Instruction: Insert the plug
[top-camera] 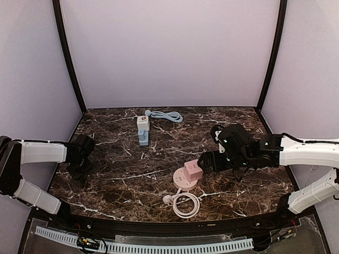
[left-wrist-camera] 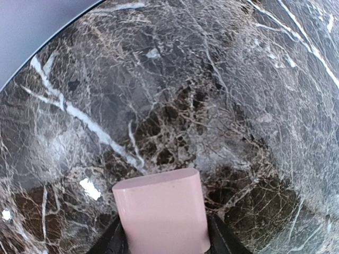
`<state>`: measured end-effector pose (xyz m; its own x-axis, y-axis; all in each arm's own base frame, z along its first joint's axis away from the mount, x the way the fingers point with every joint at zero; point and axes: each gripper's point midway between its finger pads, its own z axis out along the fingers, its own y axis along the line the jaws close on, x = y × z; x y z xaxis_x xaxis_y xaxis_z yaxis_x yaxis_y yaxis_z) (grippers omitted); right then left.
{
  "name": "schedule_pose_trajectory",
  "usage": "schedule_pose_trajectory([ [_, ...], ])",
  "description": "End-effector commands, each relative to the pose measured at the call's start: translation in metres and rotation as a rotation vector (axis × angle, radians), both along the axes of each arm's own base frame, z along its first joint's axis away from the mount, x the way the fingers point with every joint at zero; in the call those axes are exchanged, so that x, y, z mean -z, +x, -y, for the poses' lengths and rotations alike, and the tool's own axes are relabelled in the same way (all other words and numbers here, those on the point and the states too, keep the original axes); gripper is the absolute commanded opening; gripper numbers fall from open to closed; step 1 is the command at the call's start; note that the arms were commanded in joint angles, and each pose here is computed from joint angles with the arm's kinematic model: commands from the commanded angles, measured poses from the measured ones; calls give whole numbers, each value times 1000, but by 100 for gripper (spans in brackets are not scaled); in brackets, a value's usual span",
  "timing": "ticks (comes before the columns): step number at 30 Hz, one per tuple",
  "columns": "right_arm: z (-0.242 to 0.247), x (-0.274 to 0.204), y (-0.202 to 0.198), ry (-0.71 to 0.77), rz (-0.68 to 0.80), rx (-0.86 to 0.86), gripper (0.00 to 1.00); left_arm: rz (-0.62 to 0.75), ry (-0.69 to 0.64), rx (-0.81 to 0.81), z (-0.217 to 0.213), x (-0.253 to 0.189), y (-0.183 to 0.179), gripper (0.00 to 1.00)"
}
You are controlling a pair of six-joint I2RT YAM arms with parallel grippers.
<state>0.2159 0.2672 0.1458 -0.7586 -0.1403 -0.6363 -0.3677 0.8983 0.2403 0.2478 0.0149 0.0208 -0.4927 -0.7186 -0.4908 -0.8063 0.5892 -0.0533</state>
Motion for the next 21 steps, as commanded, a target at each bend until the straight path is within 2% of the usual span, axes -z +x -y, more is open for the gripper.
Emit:
schedule_pose_trajectory([
  [1, -3, 2, 0, 9, 4, 2, 99, -13, 43, 7, -8, 0, -3, 44],
  [3, -4, 2, 1, 8, 5, 2, 99, -10, 43, 30, -6, 0, 1, 40],
  [9, -2, 1, 1, 5, 11, 3, 99, 1, 37, 145, 3, -3, 14, 19],
  [14, -2, -10, 1, 21, 30, -4, 99, 103, -9, 333, 24, -21, 32, 3],
  [19, -4, -25, 1, 50, 55, -20, 99, 264, -37, 484, 50, -52, 44, 1],
  [21, -5, -32, 2, 63, 66, -26, 99, 326, -9, 555, 66, -68, 47, 1],
])
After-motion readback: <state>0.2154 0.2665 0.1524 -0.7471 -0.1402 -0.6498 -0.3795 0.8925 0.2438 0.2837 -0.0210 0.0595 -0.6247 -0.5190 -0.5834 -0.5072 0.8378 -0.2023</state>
